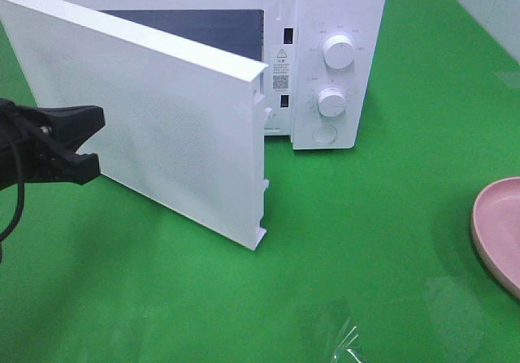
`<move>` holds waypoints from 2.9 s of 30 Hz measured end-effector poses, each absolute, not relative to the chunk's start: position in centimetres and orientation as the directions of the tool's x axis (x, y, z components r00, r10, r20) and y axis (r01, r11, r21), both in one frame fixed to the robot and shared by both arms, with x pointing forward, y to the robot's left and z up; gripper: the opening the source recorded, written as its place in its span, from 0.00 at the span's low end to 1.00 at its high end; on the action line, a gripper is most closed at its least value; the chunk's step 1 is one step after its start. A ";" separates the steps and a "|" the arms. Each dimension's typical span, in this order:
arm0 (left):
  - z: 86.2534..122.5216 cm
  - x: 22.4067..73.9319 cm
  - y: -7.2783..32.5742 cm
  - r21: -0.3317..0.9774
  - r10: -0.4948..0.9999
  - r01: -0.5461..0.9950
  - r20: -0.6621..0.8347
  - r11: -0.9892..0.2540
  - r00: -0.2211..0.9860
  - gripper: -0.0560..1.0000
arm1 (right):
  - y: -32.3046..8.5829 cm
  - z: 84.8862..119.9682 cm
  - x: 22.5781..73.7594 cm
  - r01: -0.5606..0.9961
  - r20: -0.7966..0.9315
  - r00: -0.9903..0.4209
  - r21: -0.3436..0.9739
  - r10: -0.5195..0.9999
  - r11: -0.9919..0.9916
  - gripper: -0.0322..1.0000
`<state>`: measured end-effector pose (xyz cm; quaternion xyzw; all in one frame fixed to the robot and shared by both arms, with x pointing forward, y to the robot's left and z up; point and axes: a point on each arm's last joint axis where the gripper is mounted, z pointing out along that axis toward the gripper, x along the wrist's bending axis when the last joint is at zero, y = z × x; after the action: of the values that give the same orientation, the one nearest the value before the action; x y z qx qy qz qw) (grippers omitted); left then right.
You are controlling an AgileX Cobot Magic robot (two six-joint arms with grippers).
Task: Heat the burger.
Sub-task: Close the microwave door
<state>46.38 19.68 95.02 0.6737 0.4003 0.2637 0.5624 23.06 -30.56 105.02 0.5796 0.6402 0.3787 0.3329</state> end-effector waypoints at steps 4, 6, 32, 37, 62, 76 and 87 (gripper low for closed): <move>95.0 47.2 18.8 0.966 0.854 0.257 -0.138 0.005 0.501 0.05 | -30.6 105.0 23.1 0.490 0.013 -0.107 0.871 0.994 0.041 0.76; 95.0 47.9 17.9 0.965 0.862 0.260 -0.156 0.029 0.482 0.05 | -30.6 105.0 23.1 0.490 0.013 -0.107 0.871 0.994 0.041 0.76; 95.8 53.9 10.8 0.979 0.839 0.190 -0.161 0.071 0.519 0.05 | -30.6 105.0 23.1 0.490 0.013 -0.107 0.871 0.994 0.041 0.76; 96.2 55.1 10.0 0.982 0.837 0.167 -0.162 0.086 0.523 0.05 | -30.6 105.0 23.1 0.490 0.013 -0.107 0.871 0.994 0.041 0.76; 95.6 58.4 6.1 0.992 0.810 0.117 -0.110 0.051 0.577 0.05 | -30.6 105.0 23.1 0.490 0.013 -0.107 0.871 0.994 0.041 0.76; 96.0 56.8 5.9 0.980 0.819 0.195 -0.138 0.032 0.557 0.05 | -30.6 105.0 23.1 0.490 0.012 -0.106 0.871 0.994 0.042 0.76; 93.4 50.0 5.4 0.867 0.742 0.410 -0.072 -0.284 0.667 0.82 | -30.6 105.0 23.1 0.490 0.012 -0.106 0.871 0.994 0.042 0.76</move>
<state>50.03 5.42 93.38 0.7818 0.3682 0.1759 0.4715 23.07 -30.57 105.02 0.5796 0.6402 0.3784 0.3333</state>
